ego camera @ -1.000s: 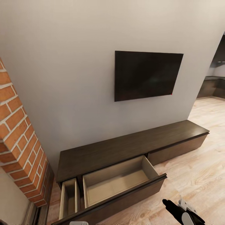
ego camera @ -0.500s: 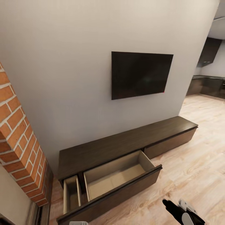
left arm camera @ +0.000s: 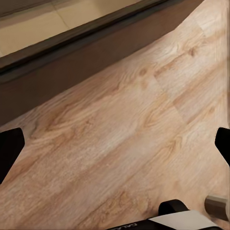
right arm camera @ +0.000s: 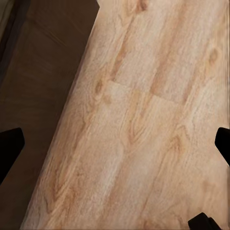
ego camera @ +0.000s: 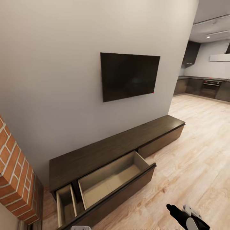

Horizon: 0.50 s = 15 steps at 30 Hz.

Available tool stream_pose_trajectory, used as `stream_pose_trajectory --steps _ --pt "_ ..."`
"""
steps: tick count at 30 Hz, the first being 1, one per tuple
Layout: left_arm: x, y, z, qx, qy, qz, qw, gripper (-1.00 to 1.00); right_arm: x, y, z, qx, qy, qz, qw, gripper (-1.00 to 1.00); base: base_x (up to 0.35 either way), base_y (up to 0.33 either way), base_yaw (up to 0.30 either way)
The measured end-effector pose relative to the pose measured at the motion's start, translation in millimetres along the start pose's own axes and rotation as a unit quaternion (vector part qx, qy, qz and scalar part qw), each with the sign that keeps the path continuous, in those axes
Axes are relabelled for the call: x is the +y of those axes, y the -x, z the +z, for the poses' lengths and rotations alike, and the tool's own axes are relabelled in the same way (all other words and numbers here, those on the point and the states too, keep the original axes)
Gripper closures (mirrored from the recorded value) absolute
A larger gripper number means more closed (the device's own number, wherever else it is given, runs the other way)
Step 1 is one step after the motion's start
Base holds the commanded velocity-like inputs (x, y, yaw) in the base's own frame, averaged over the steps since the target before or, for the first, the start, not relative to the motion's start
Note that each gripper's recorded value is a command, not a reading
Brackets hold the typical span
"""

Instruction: Place each of the two pumpkins and all three candles from the living room inside a cabinet in the living room (use any cabinet), then make sure every cabinet is closed, and position the cauldron so it is next to a table in the living room.

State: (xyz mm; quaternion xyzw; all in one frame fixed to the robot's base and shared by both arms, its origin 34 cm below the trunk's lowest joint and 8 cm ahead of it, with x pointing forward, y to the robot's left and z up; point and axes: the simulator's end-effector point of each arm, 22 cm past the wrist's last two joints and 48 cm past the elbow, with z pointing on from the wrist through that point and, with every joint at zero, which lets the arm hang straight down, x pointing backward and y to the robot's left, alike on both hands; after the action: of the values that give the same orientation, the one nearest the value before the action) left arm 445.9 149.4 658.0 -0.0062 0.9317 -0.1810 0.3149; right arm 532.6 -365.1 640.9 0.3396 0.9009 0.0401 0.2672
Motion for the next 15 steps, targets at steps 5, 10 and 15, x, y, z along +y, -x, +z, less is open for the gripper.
stream_pose_trajectory --steps 5,10,15 --pt "-0.4 -1.3 0.3 0.001 0.001 0.003 1.0000 -1.00 -0.9 0.2 0.1 0.000 -0.001 0.000 1.0000 -1.00 -0.001 0.003 -0.272" --pt "0.2 -2.3 0.6 0.002 0.002 0.004 1.0000 -1.00 -1.5 0.5 0.3 0.000 -0.001 0.000 1.0000 -1.00 -0.107 0.003 -0.275" --pt "0.4 -2.5 0.8 0.003 0.002 0.005 1.0000 -1.00 -3.1 0.0 0.8 0.001 -0.003 0.000 1.0000 -1.00 -0.268 0.047 -0.275"
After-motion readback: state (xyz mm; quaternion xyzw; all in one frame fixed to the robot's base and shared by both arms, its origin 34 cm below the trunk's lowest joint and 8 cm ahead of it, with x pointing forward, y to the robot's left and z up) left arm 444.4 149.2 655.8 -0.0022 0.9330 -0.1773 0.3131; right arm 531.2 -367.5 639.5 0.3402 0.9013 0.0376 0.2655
